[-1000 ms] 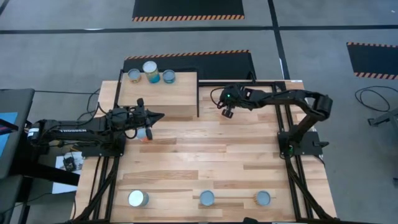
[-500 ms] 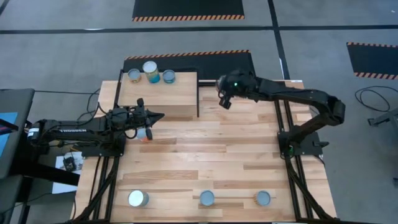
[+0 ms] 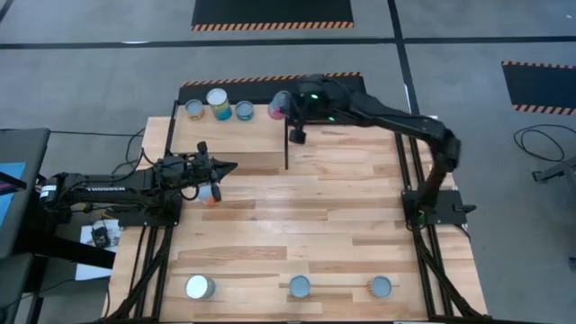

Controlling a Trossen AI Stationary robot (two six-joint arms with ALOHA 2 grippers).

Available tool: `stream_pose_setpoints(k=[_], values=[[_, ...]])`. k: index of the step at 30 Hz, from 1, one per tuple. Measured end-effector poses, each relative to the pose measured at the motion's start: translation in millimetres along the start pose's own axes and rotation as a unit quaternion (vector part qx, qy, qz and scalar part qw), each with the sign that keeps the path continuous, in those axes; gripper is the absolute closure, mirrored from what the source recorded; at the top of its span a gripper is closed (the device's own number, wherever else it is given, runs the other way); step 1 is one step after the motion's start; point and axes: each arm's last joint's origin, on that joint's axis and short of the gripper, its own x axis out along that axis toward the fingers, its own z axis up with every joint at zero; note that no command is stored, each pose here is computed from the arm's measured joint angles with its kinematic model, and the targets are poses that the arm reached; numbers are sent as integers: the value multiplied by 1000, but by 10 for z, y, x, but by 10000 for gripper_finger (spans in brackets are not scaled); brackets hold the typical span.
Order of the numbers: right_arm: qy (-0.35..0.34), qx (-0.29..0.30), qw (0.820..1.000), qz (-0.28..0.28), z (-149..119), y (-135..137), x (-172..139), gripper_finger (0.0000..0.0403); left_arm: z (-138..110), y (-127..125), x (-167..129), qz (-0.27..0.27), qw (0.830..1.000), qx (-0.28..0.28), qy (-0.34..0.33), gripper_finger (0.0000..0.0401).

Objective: Pick and place cans onto a shelf
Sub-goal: Put the canned chicken soup on the shelf

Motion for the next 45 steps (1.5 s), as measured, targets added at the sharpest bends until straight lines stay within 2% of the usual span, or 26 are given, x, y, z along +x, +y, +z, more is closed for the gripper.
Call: stream_pose_setpoints(k=[6, 13, 23, 40, 45], values=[[37, -16, 999, 24, 11, -171, 470, 390, 1, 0, 0, 0, 1000, 0, 0, 401], [59, -5, 997, 49, -66, -317, 799, 389, 1, 0, 0, 0, 1000, 0, 0, 401], [78, 13, 993, 83, -137, -305, 910, 388, -23, -5, 26, 1, 1000, -4, 11, 401], [100, 35, 991, 81, -262, -383, 984, 384, -31, -4, 41, 9, 1000, -16, 14, 401], [106, 41, 990, 82, -292, -369, 1030, 369, -31, -4, 41, 9, 1000, -16, 14, 401]])
